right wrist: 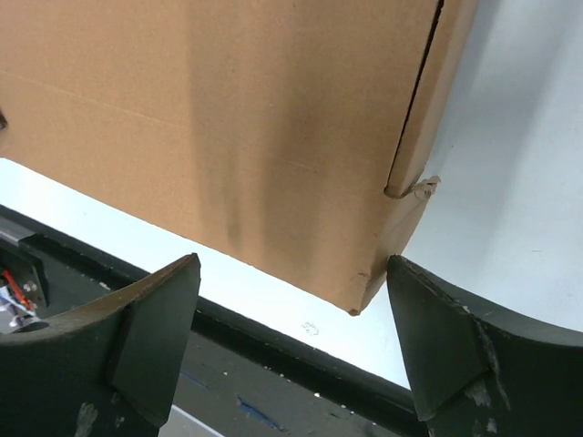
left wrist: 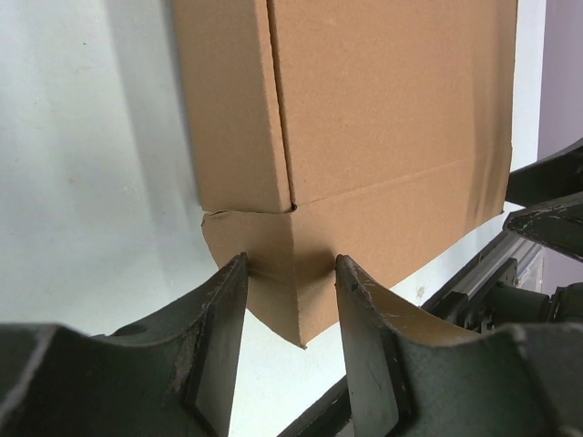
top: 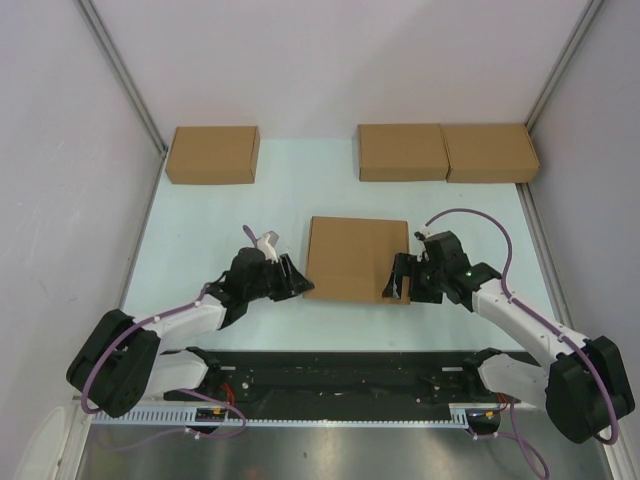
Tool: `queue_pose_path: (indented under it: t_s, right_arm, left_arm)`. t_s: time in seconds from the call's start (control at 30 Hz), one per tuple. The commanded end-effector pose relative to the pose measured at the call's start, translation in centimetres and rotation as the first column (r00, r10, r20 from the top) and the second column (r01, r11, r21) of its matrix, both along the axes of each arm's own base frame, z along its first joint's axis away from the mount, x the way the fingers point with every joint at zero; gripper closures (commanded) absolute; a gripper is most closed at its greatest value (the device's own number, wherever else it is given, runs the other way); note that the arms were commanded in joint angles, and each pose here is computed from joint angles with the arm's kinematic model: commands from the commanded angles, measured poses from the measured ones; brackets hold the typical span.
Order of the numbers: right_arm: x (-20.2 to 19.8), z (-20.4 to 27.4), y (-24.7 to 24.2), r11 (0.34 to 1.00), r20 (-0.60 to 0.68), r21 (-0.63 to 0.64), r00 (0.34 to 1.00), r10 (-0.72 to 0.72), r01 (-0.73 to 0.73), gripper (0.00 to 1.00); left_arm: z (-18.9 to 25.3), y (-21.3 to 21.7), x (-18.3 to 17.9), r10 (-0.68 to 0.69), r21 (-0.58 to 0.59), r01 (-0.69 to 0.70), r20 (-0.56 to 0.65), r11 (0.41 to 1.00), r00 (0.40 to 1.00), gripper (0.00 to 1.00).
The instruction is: Fold the paper box
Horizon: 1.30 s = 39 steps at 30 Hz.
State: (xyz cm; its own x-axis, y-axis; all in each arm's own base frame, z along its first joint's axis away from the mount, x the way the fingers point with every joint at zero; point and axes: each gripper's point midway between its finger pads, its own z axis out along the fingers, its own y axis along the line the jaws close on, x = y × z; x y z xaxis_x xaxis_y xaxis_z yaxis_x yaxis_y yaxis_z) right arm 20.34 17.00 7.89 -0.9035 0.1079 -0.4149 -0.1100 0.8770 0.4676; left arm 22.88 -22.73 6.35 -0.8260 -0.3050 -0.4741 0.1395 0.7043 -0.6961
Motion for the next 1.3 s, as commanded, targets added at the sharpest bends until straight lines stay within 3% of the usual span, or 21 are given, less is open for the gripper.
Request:
queue_pose_path:
  t_s: [0.0,0.3,0.8,1.07,1.27]
  right_arm:
    - [1.3,2.1,1.7,0.995,0.032,0.093,0.999,0.018,-0.021,0.16]
    - [1.6,1.1,1.5,0.998,0.017,0.067,1.000,0.013,-0.014,0.27]
    - [1.9,3.5,2.8,0.971,-0.006,0.237,1.000,0.010,-0.008,0.32]
    - [2.5,1.6,1.1,0.992,0.006,0.119,1.000,-0.027,0.026,0.29]
    - [2.9,1.2,1.4,0.992,-0.005,0.128,1.000,-0.025,0.026,0.29]
  left_arm:
    - [0.7,-0.7,-0.2,-0.020,-0.041,0.020,0.014,0.999,1.000,0.51]
    - [0.5,-0.7,-0.4,-0.023,-0.046,0.023,0.008,0.999,1.000,0.51]
    - [0.7,-0.9,-0.3,-0.031,-0.047,0.032,0.009,0.998,0.999,0.49]
    - [0.8,-1.0,-0.1,-0.033,-0.044,0.033,0.008,0.998,0.999,0.45]
    - [0.9,-1.3,0.4,-0.036,-0.040,0.036,0.004,0.999,0.999,0.44]
